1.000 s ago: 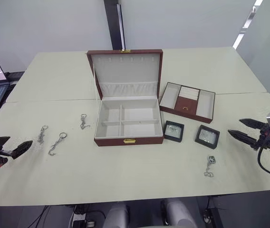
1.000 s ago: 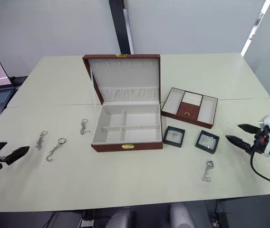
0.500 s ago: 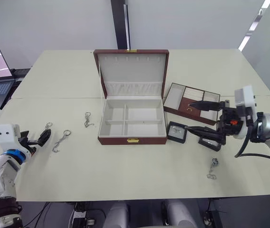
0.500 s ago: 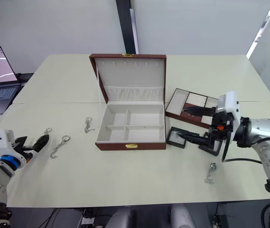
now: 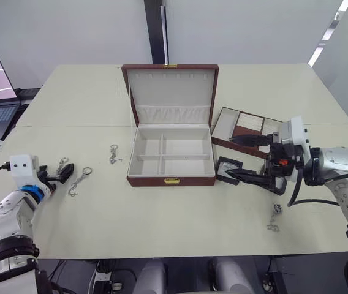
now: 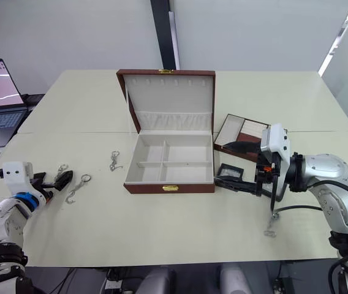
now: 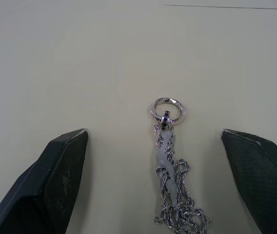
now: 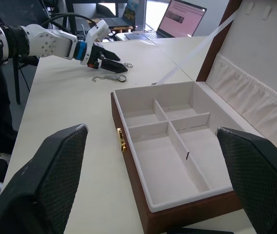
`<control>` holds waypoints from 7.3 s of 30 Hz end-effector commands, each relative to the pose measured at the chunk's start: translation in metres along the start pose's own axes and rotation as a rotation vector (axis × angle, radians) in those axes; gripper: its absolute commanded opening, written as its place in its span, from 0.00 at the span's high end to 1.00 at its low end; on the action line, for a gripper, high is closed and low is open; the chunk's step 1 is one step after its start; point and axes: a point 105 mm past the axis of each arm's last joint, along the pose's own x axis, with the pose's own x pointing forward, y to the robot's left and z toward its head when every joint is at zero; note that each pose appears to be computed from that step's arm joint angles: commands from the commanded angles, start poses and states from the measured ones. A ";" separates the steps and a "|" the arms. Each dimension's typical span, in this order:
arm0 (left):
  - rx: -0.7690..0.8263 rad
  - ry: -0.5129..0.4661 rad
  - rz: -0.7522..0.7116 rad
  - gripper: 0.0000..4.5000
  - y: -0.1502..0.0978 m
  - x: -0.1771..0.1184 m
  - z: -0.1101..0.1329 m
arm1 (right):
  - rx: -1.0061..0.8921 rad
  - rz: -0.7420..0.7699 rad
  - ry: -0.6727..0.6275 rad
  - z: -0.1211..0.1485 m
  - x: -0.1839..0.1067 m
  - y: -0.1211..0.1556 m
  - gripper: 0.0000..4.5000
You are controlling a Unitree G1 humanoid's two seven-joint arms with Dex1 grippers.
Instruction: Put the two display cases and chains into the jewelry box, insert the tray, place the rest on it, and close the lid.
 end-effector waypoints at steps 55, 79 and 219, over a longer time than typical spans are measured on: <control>-0.162 -0.350 -0.477 0.99 -0.205 -0.026 0.119 | -0.035 -0.127 -0.023 0.011 -0.019 -0.020 0.00; -0.184 -0.446 -0.620 0.99 -0.255 -0.032 0.164 | -0.019 -0.205 -0.031 0.010 -0.026 -0.026 0.00; 0.140 -0.092 -0.148 0.00 0.011 -0.073 0.036 | 0.253 -0.728 0.184 -0.116 -0.176 -0.055 0.00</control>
